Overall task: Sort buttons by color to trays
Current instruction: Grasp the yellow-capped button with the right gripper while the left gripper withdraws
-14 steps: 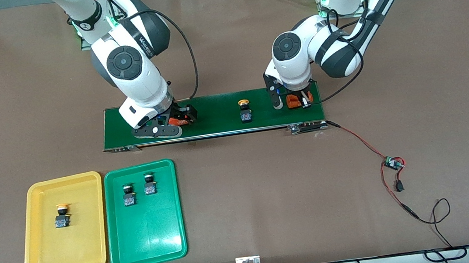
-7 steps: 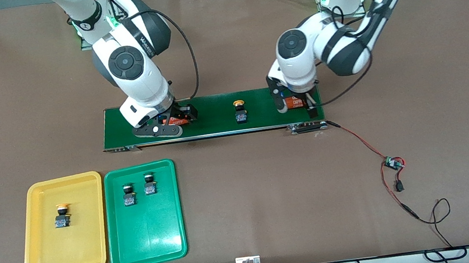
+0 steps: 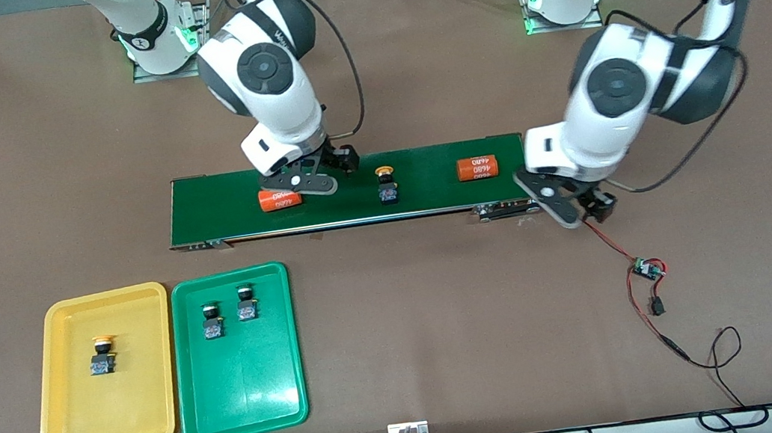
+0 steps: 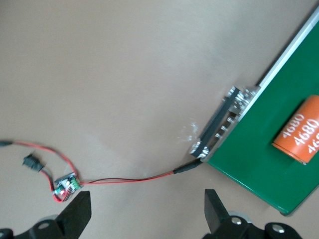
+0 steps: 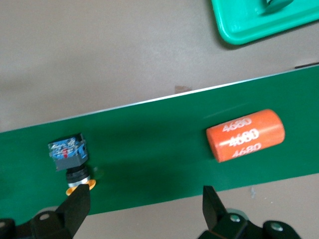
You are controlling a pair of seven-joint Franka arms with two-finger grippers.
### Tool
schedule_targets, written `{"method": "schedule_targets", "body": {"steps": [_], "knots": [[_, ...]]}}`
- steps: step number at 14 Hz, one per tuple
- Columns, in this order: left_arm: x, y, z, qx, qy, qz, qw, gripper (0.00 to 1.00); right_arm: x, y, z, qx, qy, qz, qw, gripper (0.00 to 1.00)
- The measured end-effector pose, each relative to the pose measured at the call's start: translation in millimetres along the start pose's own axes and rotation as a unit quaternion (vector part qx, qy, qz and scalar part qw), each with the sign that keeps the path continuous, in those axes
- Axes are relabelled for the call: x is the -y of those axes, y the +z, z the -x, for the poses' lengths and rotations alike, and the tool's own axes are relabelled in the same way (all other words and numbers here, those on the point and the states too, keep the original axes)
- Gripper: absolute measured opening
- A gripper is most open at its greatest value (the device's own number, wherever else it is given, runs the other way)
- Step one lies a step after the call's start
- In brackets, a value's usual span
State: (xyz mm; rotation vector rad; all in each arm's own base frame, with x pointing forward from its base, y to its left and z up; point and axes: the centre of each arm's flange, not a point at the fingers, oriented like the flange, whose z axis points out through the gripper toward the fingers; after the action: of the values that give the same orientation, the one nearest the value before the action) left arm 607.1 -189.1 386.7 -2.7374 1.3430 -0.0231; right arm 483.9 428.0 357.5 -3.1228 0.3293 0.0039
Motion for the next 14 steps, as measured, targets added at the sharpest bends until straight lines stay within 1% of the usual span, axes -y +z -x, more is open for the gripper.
{"method": "schedule_targets", "body": {"steps": [2,4,6,8,10,11,13,14], "knots": [[21.2,-20.5,10.7,-0.013,-0.037,-0.010,0.999,1.00,16.8,13.3,19.8,-0.016,-0.005,0.013,1.000,1.00],[34.4,-34.3,21.0,-0.015,-0.094,-0.019,0.995,1.00,28.9,33.5,33.1,-0.025,-0.022,0.024,0.999,1.00],[37.2,-40.1,27.0,-0.009,-0.160,-0.019,0.987,1.00,30.8,52.0,32.9,-0.028,-0.031,0.032,0.999,1.00],[41.6,-47.3,35.6,-0.002,-0.213,-0.020,0.977,1.00,30.6,60.3,28.3,-0.030,-0.029,0.029,0.999,1.00],[60.6,-57.8,58.0,-0.008,-0.268,0.003,0.964,1.00,30.4,59.6,25.0,-0.033,-0.027,0.025,0.999,1.00],[75.7,-64.4,75.3,-0.016,-0.299,0.017,0.954,1.00,30.1,58.8,23.6,-0.033,-0.026,0.024,0.999,1.00],[103.4,-76.2,108.9,-0.032,-0.360,0.035,0.932,1.00,29.5,58.7,22.5,-0.034,-0.025,0.024,0.999,1.00],[113.5,-80.7,121.8,-0.036,-0.392,0.037,0.918,1.00,29.5,58.8,22.5,-0.034,-0.025,0.024,0.999,1.00]]}}
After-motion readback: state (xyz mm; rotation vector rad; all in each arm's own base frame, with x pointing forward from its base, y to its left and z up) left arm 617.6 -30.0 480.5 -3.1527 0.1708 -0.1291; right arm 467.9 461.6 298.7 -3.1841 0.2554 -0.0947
